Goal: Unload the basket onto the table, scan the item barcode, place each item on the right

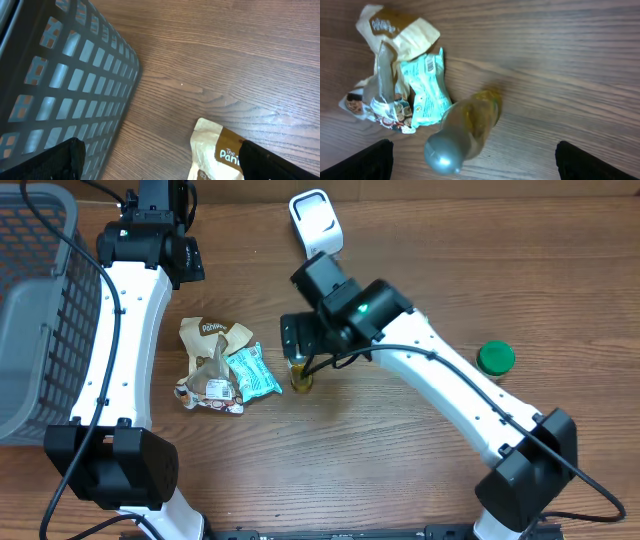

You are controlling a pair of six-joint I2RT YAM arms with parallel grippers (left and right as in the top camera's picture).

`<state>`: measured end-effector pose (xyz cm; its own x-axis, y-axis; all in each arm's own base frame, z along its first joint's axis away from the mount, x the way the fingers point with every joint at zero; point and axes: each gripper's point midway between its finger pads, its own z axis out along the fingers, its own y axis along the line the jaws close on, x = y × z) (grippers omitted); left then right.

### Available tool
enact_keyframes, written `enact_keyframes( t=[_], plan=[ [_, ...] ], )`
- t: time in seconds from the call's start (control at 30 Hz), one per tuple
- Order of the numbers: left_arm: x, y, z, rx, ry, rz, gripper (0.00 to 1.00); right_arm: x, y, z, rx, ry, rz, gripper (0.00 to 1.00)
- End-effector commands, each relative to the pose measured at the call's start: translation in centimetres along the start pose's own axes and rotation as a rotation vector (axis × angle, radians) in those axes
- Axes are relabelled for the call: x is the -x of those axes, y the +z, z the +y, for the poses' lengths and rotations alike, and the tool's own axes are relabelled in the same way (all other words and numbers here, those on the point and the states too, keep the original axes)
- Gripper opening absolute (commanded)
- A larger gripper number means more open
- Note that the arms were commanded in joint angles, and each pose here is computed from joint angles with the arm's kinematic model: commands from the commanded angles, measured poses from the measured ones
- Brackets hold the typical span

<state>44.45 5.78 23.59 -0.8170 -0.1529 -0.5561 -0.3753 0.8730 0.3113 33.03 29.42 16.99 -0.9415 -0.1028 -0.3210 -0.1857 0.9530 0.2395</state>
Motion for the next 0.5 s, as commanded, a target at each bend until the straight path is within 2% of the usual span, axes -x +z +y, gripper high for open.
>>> enact_keyframes(
  t=[0.0,0.13,0.47],
  plan=[
    [0.8,-1.2,0.3,0.001,-0.002,-0.035,1.0,-0.7,1.0,0.9,-0.002,0.019,-0.023,1.0],
    [0.8,-1.2,0.3,0.001,-0.002,-0.036,1.0,-1.2,2.5,0.1,-0.084,0.08,-0.081,1.0],
    [0.8,-1.2,0.3,0.001,-0.002,-0.036,1.0,-1.8,3.7,1.4,-0.057,0.06,-0.108,0.95]
  ],
)
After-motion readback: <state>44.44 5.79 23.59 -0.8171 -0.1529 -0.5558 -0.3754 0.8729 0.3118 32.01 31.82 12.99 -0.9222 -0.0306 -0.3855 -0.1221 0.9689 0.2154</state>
